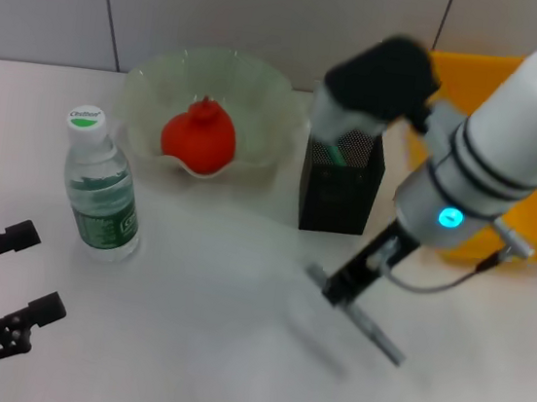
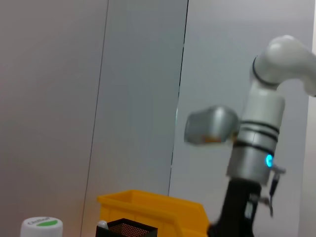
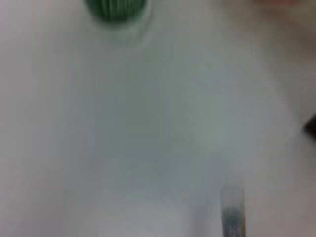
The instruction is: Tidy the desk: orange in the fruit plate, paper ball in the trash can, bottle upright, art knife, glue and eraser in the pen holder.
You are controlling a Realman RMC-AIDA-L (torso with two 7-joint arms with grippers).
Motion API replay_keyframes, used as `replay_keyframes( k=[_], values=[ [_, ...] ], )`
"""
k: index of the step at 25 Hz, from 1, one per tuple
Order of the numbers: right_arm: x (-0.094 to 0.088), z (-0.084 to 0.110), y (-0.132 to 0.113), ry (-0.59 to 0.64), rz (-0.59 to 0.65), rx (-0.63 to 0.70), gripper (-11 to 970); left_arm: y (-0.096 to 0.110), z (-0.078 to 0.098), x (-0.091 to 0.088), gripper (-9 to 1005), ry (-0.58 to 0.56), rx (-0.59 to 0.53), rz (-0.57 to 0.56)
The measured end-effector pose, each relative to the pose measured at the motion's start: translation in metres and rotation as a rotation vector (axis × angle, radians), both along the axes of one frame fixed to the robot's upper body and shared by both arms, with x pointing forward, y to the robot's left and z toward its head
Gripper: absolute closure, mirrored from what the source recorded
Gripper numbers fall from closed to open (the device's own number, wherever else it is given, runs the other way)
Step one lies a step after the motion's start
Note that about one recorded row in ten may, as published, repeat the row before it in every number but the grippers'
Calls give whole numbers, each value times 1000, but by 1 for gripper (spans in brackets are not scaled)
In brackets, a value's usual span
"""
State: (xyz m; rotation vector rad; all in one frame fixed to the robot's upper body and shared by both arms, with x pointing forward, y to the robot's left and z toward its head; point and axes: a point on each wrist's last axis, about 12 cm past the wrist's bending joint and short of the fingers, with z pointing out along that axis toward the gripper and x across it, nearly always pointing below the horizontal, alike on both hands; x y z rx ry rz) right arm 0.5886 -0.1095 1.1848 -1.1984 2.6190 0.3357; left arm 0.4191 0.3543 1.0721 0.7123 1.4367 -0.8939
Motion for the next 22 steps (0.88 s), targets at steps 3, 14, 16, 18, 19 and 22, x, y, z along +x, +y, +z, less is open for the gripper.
replay_keyframes(
  k=[3, 14, 16, 18, 19, 22],
  values=[
    [7, 18, -9, -89, -23, 59, 829, -1, -1, 0, 146, 4, -5, 1],
    [34, 54, -28, -521, -61, 254, 830, -3, -3, -1, 146, 13, -22, 5],
    [39, 49, -29, -551, -56, 256, 830, -4, -4, -1, 146, 18, -27, 7],
    [43, 41, -29, -566, -56, 272, 830, -4, -6, -2, 146, 25, -32, 14],
    [45, 38, -29, -570, -56, 281, 830, -4, -6, -2, 146, 28, -34, 17],
    [47, 29, -29, -580, -47, 310, 830, -4, -6, -2, 146, 29, -36, 21]
  ],
)
